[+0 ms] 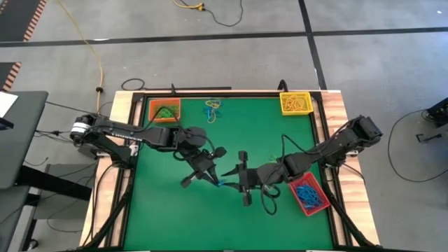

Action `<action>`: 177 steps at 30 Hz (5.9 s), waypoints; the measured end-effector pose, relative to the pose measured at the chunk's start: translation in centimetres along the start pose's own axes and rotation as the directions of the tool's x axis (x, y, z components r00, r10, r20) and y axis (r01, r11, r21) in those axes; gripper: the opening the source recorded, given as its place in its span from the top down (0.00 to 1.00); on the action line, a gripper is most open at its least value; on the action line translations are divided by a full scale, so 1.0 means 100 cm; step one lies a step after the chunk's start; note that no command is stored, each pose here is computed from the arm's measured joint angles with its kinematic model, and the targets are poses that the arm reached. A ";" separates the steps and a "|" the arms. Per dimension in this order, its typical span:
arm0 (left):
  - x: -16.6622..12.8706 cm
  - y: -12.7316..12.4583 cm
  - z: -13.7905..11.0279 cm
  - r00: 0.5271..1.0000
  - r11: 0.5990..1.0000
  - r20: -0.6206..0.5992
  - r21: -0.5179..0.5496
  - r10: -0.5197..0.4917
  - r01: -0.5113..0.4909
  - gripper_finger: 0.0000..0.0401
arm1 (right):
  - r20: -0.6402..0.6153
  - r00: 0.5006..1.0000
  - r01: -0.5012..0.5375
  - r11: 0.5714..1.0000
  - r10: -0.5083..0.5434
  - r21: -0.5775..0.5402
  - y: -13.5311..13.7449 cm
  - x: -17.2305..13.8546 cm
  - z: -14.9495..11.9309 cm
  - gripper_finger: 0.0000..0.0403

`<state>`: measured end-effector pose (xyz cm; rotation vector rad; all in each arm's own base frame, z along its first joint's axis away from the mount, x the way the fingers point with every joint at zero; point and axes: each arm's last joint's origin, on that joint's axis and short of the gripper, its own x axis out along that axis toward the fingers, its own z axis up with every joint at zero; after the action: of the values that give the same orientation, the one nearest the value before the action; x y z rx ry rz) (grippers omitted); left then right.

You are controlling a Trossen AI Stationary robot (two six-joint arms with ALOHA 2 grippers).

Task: Sort rubber bands into baskets
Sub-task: Put the blue rubber band into the red bin, then put the yellow rubber band into the yellow bin

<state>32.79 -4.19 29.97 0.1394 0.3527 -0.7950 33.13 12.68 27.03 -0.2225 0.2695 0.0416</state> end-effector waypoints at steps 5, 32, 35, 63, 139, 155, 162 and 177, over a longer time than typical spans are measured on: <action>0.001 -0.001 0.000 1.000 1.000 -0.003 0.005 -0.004 0.004 1.00 | 0.001 1.000 0.004 1.000 -0.004 -0.017 -0.001 0.001 0.000 0.61; 0.000 0.001 0.003 0.999 0.998 0.017 0.055 0.036 -0.037 1.00 | 0.020 0.997 -0.069 0.997 0.070 -0.017 -0.002 0.001 0.001 0.79; 0.000 0.001 0.003 0.999 0.998 0.017 0.054 0.036 -0.037 1.00 | 0.017 0.997 -0.069 0.997 0.070 -0.037 -0.002 0.001 0.001 0.86; 0.007 -0.004 -0.073 0.904 0.946 -0.313 -0.048 0.291 -0.321 0.56 | -0.735 0.678 0.128 0.979 0.030 0.158 0.015 -0.085 -0.052 0.96; 0.011 -0.018 -0.130 0.754 0.767 -0.256 -0.069 0.605 -0.638 0.56 | -0.705 0.683 0.507 0.818 -0.190 0.270 0.045 -0.167 -0.070 0.49; -0.015 0.011 -0.139 0.659 0.639 -0.281 -0.171 0.697 -0.749 0.56 | -0.649 0.730 0.393 0.909 -0.217 0.138 0.019 -0.120 -0.086 0.49; -0.015 0.012 -0.135 0.650 0.631 -0.246 -0.162 0.719 -0.759 0.56 | -0.693 0.715 0.340 0.913 -0.095 0.225 0.015 -0.109 -0.112 0.49; -0.014 0.012 -0.134 0.671 0.646 -0.234 -0.181 0.704 -0.741 0.56 | -0.858 0.513 0.348 0.922 -0.034 0.172 -0.010 -0.072 -0.158 0.56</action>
<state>29.26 0.98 17.94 0.0757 0.4905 0.0819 22.20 8.09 14.28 0.0887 1.2428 -0.3597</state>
